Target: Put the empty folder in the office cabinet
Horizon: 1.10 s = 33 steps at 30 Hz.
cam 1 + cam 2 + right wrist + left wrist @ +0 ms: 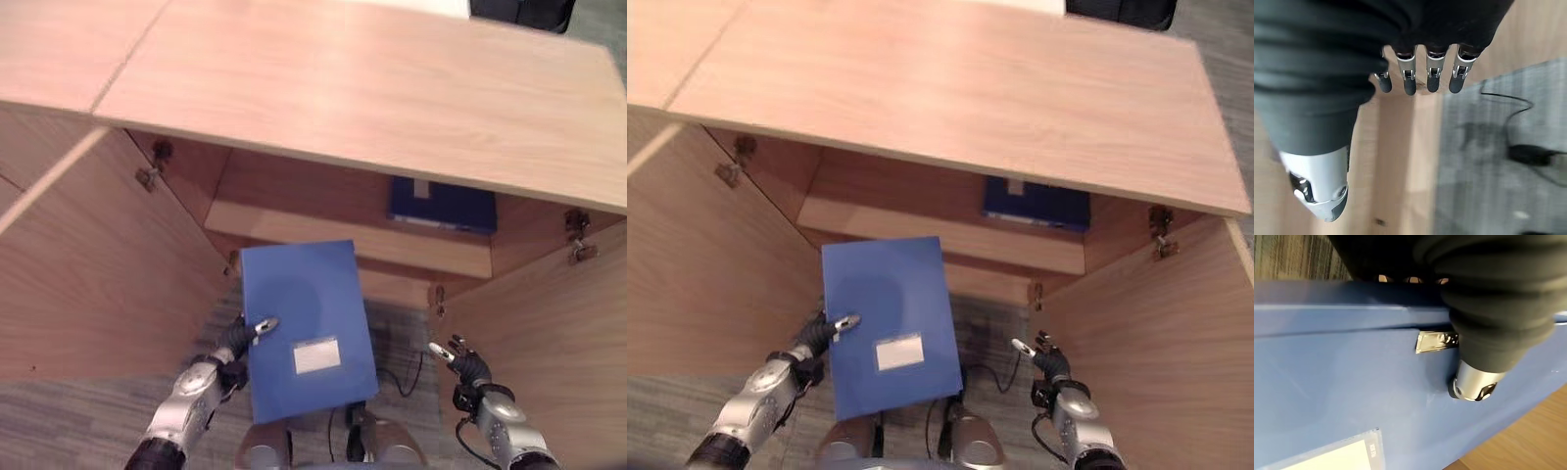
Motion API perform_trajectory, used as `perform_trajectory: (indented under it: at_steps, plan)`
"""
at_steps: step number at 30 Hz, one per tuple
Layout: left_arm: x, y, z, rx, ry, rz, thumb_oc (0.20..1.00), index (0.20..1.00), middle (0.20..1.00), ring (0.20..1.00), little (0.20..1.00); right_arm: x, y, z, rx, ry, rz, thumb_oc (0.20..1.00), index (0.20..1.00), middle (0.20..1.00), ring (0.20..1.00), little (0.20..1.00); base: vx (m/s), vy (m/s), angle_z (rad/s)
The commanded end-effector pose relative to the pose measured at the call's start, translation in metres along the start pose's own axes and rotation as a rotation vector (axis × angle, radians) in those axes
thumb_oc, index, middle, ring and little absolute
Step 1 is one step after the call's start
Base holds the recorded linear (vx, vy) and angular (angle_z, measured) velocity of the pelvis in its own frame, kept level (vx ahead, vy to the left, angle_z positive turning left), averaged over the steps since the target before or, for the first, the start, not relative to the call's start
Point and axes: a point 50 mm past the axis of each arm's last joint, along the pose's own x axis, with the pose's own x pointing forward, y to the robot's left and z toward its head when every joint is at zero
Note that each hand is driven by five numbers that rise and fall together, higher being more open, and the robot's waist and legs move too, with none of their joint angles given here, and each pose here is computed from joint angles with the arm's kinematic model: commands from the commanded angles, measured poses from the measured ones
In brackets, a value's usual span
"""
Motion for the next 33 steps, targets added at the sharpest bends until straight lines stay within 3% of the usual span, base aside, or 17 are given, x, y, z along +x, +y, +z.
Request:
perform_trajectory:
  at_steps: [1, 8, 19, 33]
  plan:
    - [0.014, -0.021, 0.028, -0.032, -0.149, -0.065, 0.200, 0.200, 0.200, 0.200, 0.200, 0.005, 0.007, 0.024, -0.048, -0.092, 0.012, 1.000, 1.000, 1.000, 1.000, 1.000, -0.11, -0.014, 0.11]
    - [0.031, -0.044, 0.052, -0.063, -0.224, -0.116, 0.200, 0.200, 0.200, 0.200, 0.200, 0.008, 0.022, 0.014, -0.112, -0.049, 0.056, 1.000, 1.000, 1.000, 1.000, 1.000, -0.05, -0.033, 0.07]
    - [0.056, -0.089, 0.139, -0.267, -0.498, -0.174, 0.200, 0.200, 0.200, 0.200, 0.200, 0.003, 0.034, -0.031, -0.280, 0.113, 0.086, 1.000, 1.000, 1.000, 1.000, 1.000, -0.02, -0.051, 0.09]
    - [0.060, -0.076, 0.264, -0.769, -0.803, 0.046, 0.200, 0.200, 0.200, 0.200, 0.200, 0.013, 0.060, -0.010, -0.255, 0.034, 0.099, 1.000, 1.000, 1.000, 1.000, 1.000, -0.01, -0.016, 0.00]
